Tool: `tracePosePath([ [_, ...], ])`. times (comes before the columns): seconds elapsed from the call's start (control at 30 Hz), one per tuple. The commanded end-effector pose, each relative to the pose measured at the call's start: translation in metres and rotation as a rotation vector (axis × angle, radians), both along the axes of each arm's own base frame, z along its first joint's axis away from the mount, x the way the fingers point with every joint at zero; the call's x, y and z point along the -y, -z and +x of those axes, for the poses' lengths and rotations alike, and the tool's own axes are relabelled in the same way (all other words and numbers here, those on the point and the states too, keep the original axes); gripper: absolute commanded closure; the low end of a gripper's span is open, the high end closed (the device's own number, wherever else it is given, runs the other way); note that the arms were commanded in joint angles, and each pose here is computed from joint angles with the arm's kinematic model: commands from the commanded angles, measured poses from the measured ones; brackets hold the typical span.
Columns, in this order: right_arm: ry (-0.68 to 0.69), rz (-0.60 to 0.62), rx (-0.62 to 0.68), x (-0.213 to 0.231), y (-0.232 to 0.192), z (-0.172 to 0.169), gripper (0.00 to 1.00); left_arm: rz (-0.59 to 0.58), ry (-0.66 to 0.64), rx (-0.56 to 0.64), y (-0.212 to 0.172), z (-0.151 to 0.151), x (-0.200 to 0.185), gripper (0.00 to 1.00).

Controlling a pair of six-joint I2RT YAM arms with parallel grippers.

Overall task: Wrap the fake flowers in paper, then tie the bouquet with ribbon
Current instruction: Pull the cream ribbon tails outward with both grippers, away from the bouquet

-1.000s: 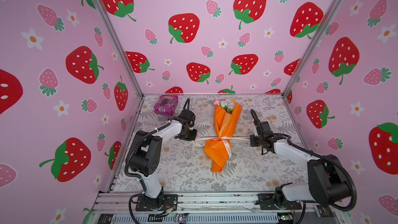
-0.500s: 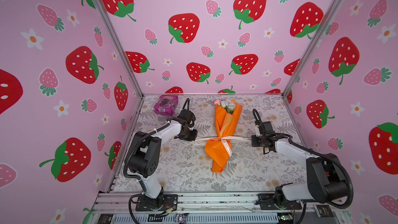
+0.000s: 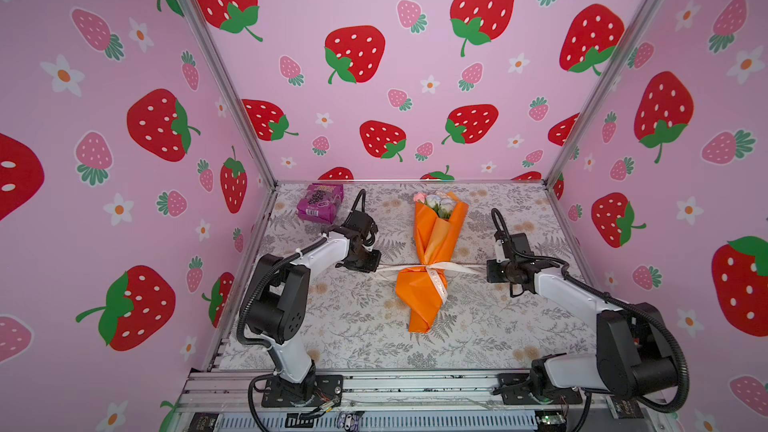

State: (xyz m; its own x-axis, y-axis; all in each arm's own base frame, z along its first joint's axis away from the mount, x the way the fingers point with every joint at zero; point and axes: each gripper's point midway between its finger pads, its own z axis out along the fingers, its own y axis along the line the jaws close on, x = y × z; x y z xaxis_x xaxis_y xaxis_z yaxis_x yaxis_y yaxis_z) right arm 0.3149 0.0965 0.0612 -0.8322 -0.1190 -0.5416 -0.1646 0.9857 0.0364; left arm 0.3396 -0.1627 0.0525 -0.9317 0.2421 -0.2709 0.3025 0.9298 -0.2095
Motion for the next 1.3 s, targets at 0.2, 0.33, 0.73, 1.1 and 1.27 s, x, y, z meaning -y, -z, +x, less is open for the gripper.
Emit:
tracePosePath([
  [0.2, 0.110, -0.079, -0.018, 0.026, 0.008, -0.001, 1.00, 0.122, -0.030, -0.010, 0.003, -0.007, -0.027, 1.00],
  [0.33, 0.138, -0.101, -0.008, 0.036, 0.007, -0.001, 1.00, 0.145, -0.048, -0.005, 0.002, -0.005, -0.034, 1.00],
  [0.73, 0.174, -0.137, -0.011, 0.052, 0.008, 0.001, 1.00, 0.182, -0.077, -0.012, 0.001, -0.007, -0.042, 1.00],
  [1.1, 0.223, -0.118, -0.011, 0.064, 0.005, 0.002, 1.00, 0.144, -0.160, -0.043, 0.000, -0.011, -0.041, 1.00],
  [1.27, 0.233, -0.127, -0.017, 0.070, 0.008, 0.000, 1.00, 0.155, -0.196, -0.055, 0.009, -0.020, -0.047, 1.00],
])
